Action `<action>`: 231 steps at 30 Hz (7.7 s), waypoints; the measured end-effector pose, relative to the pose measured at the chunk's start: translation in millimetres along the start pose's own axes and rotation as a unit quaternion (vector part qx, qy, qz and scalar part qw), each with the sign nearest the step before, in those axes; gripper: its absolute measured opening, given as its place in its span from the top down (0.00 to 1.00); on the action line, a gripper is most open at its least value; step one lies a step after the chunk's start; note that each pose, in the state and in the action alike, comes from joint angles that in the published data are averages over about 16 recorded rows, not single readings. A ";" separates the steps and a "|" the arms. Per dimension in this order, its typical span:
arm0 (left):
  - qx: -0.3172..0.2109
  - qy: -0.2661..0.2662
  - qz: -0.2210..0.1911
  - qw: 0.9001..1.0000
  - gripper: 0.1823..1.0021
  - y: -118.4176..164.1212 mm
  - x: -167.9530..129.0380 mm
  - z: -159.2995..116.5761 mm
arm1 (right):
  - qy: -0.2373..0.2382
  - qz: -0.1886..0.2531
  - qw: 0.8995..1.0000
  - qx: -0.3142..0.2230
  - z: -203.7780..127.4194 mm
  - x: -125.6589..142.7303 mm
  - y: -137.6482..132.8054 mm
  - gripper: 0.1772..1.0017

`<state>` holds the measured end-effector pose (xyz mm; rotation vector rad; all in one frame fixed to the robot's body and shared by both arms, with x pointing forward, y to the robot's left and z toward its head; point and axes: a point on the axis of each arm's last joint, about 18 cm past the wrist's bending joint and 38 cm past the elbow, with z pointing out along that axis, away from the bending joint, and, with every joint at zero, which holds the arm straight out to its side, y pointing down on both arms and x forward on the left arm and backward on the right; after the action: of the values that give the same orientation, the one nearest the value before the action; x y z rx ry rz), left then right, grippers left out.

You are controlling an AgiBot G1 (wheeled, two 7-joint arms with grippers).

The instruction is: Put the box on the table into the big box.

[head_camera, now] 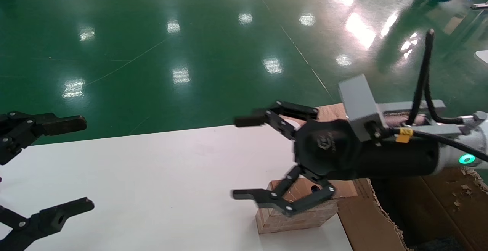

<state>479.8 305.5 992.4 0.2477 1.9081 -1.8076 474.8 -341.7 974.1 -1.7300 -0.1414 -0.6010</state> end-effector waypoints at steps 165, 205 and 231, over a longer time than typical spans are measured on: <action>0.000 -0.001 0.000 1.000 0.94 0.1 -0.2 -0.2 | 0.065 0.086 0.979 -0.174 -90.5 1.5 148.6 0.33; 0.000 -0.001 0.000 1.000 0.07 0.1 -0.2 -0.2 | 0.338 0.086 0.935 -0.069 -237.0 -26.4 -25.6 0.65; 0.000 -0.001 0.000 1.000 0.00 0.1 -0.2 -0.2 | 0.568 0.156 0.805 -0.068 -306.2 -122.3 82.1 0.65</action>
<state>480.0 305.8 992.4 0.2464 1.9073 -1.8080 307.0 -623.2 884.5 -1.2154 1.0340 -1.3089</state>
